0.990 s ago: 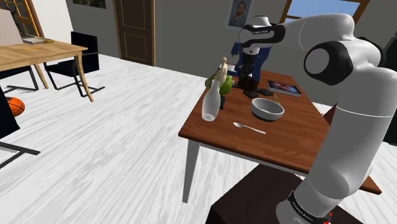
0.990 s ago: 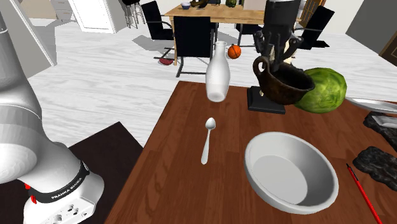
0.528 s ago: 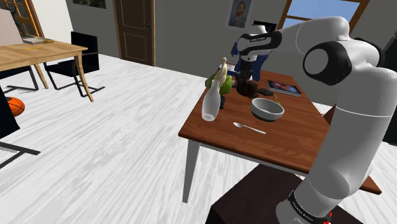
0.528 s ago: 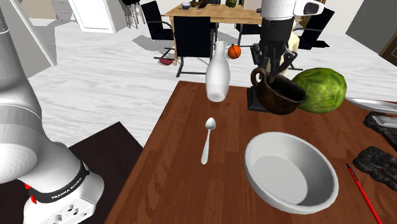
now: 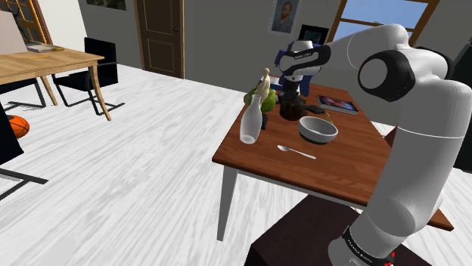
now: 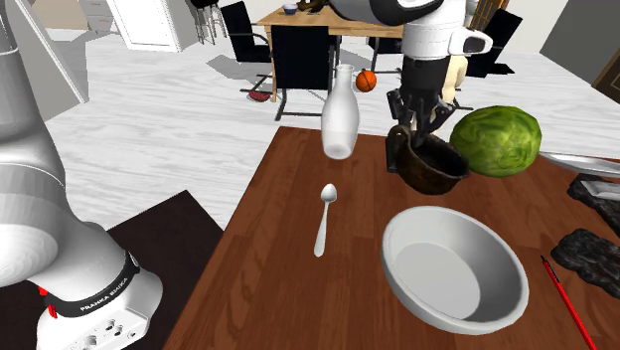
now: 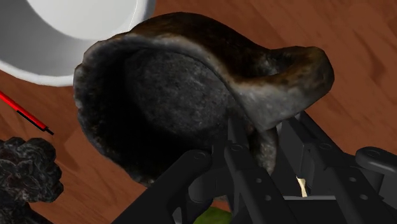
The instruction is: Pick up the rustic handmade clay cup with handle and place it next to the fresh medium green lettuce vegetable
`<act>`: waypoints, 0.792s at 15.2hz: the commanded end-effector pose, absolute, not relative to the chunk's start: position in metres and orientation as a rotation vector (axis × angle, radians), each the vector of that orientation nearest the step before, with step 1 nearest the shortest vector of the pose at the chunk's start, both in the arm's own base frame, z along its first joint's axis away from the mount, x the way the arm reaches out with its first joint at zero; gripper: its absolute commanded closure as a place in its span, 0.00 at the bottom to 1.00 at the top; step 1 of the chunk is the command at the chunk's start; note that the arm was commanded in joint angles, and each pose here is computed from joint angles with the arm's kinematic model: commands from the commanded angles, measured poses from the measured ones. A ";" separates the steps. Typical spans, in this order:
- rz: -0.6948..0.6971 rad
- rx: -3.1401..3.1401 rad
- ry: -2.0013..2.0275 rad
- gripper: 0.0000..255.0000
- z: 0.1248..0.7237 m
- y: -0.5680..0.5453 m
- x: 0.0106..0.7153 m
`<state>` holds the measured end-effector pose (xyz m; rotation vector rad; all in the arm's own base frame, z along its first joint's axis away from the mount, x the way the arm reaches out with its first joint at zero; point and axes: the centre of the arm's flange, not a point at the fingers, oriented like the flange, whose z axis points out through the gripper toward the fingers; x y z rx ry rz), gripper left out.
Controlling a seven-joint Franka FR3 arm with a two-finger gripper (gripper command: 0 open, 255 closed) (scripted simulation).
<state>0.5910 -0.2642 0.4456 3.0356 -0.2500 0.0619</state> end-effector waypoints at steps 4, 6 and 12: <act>0.064 3.035 -0.250 1.00 0.420 -0.264 0.592; 0.064 3.035 -0.250 1.00 0.409 -0.264 0.592; 0.064 3.035 -0.250 1.00 0.377 -0.264 0.592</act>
